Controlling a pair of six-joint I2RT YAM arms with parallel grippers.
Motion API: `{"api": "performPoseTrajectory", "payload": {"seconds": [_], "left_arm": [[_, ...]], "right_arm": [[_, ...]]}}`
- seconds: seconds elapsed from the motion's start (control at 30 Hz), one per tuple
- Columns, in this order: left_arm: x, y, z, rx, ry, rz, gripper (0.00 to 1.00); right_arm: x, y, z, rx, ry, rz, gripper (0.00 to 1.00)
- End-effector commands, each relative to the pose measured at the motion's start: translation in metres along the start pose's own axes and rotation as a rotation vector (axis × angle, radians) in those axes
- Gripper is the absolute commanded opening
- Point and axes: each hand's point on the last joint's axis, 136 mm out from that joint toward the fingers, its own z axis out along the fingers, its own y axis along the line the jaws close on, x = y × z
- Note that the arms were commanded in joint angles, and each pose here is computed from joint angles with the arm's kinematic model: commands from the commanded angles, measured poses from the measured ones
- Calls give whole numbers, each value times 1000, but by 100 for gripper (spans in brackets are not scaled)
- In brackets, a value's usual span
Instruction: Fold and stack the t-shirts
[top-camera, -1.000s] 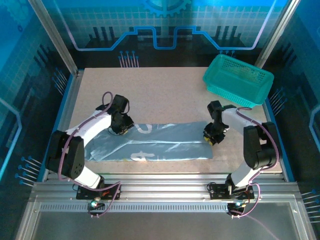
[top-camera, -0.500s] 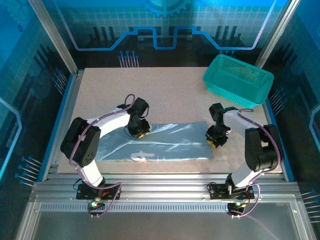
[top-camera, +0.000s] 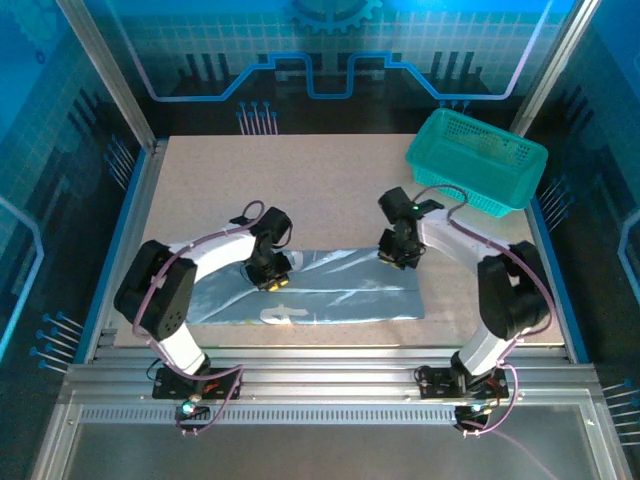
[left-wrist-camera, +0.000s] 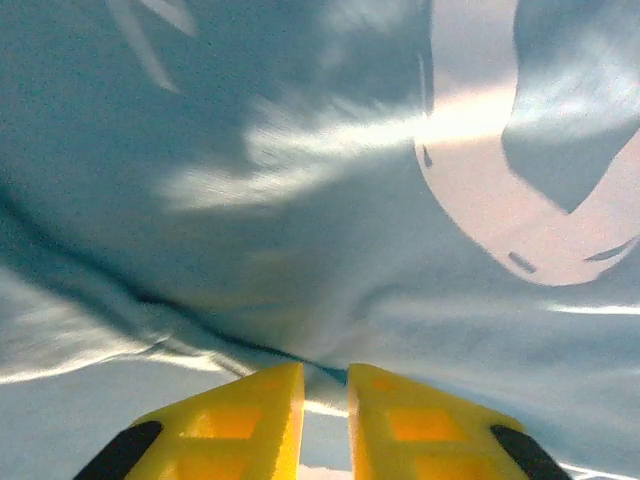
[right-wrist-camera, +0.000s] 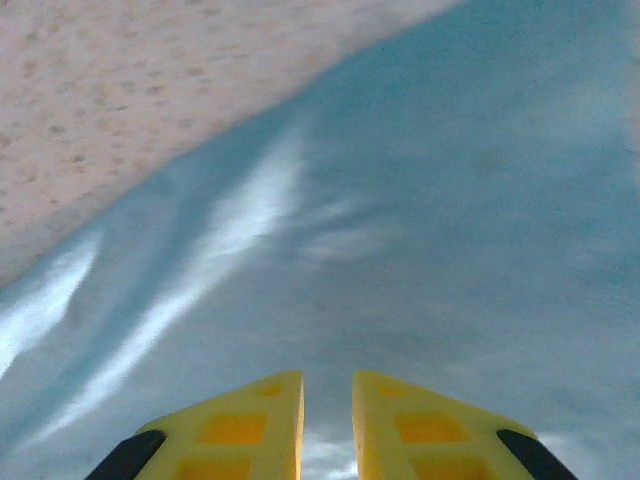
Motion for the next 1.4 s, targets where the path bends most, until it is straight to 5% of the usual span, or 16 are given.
{"api": "performPoseTrajectory", "payload": {"seconds": [0.0, 0.3, 0.5, 0.8, 1.0, 1.17, 1.37], "left_arm": [[-31, 0, -33, 71, -46, -114, 23], [-121, 54, -13, -32, -79, -245, 23], [-118, 56, 14, -69, -1, -241, 22], [-133, -15, 41, 140, 26, -202, 24], [-151, -35, 3, 173, -69, -188, 34], [-131, 8, -40, 74, -136, -223, 40], [-90, 84, -44, -45, -97, -297, 43]], "right_arm": [[3, 21, 11, -19, 30, -71, 21], [-8, -15, 43, 159, 110, 14, 21], [-14, -47, 48, 242, 165, 105, 21], [-56, -66, 45, 253, 158, 183, 22], [-99, -65, 35, 178, 96, 187, 24], [-113, -39, 3, 116, -13, 43, 32], [-89, -7, -19, 55, -55, -69, 39]]}}
